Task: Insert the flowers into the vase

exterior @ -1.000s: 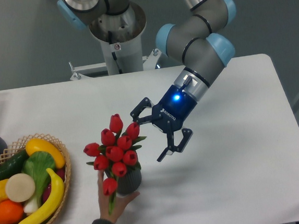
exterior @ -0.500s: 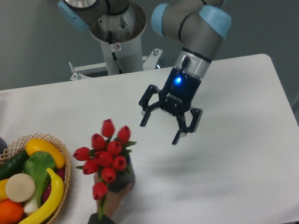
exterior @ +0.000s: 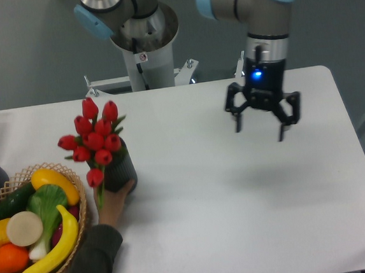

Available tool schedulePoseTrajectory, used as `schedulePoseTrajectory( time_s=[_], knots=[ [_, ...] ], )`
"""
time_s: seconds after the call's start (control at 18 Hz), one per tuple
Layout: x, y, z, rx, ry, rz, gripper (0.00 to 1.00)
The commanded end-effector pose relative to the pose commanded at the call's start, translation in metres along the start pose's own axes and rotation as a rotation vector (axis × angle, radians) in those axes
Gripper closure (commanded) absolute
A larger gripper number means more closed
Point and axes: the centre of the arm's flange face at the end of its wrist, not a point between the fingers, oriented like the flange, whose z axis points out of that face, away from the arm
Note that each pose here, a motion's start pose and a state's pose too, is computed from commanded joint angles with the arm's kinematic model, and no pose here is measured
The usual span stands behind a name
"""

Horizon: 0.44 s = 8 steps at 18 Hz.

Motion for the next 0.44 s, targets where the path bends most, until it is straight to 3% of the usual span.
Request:
schedulePoseTrajectory(
  time_s=[0.17,0.44],
  knots=[
    [-0.021,0.003,0.018,-0.114,0.039,0.037,0.0],
    [-0.021,-0.01,0.04,-0.167,0.082,0.05,0.0]
  ],
)
